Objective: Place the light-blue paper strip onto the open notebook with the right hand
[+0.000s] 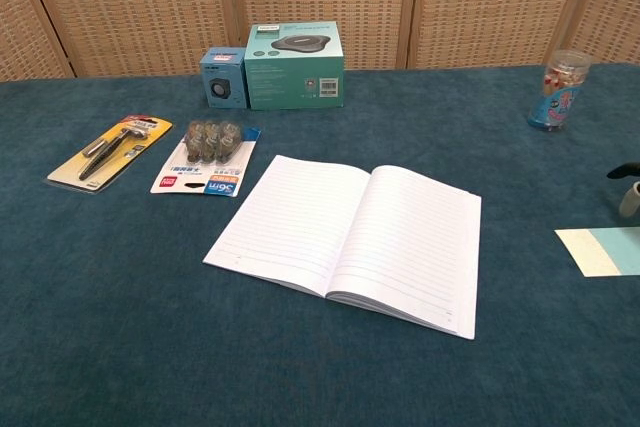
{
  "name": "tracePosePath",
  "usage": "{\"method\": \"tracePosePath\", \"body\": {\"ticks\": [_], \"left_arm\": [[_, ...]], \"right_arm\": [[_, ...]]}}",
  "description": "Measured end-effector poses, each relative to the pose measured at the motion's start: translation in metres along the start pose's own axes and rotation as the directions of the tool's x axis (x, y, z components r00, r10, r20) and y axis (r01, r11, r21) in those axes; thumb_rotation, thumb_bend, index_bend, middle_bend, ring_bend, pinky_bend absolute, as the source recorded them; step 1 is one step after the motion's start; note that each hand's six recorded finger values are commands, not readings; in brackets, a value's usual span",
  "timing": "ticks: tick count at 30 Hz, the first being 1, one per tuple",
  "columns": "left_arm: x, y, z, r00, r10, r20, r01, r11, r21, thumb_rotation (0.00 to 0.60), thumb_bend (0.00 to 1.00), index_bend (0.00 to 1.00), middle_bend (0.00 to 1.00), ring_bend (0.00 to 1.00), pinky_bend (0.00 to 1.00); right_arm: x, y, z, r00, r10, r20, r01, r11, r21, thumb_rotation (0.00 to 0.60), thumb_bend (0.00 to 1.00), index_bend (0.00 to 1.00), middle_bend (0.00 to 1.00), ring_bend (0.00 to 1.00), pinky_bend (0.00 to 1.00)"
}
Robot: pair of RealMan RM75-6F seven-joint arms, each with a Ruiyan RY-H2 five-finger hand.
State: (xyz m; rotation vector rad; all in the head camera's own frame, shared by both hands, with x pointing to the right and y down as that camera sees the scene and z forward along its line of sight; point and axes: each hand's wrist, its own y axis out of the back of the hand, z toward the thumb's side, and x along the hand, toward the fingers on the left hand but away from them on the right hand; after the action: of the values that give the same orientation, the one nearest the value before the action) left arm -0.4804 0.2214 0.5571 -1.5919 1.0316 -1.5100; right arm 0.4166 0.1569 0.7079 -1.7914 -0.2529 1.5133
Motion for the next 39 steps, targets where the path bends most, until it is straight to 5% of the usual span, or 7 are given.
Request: {"method": "tracePosePath", "body": {"ticks": [23,33,39], "left_arm": [[0.001,0.0,0.0,1.0,0.001,-0.003,-0.001,1.0,0.002,0.6,0.0,0.0,0.0,0.0,0.0],[0.001,-0.001,0.0,1.0,-0.001,-0.002,0.001,1.0,0.002,0.6,0.0,0.0,0.0,0.0,0.0],[0.001,-0.001,0.001,1.0,-0.001,-0.002,0.001,1.0,0.001,0.6,0.0,0.0,0.0,0.0,0.0]], "right_arm": [[-0.008,-0.014,0.005,1.0,-0.027,-0.015,0.028,0.999,0.043,0.6,0.0,0.24,0.0,0.0,0.0],[-0.009,-0.014,0.009,0.996,-0.075,-0.037,0.077,0.996,0.044,0.6,0.0,0.52,0.0,0.0,0.0],[-0.009,-0.015,0.012,0.994,-0.092,-0.06,0.094,0.995,0.035,0.6,0.0,0.58,0.0,0.0,0.0]]}}
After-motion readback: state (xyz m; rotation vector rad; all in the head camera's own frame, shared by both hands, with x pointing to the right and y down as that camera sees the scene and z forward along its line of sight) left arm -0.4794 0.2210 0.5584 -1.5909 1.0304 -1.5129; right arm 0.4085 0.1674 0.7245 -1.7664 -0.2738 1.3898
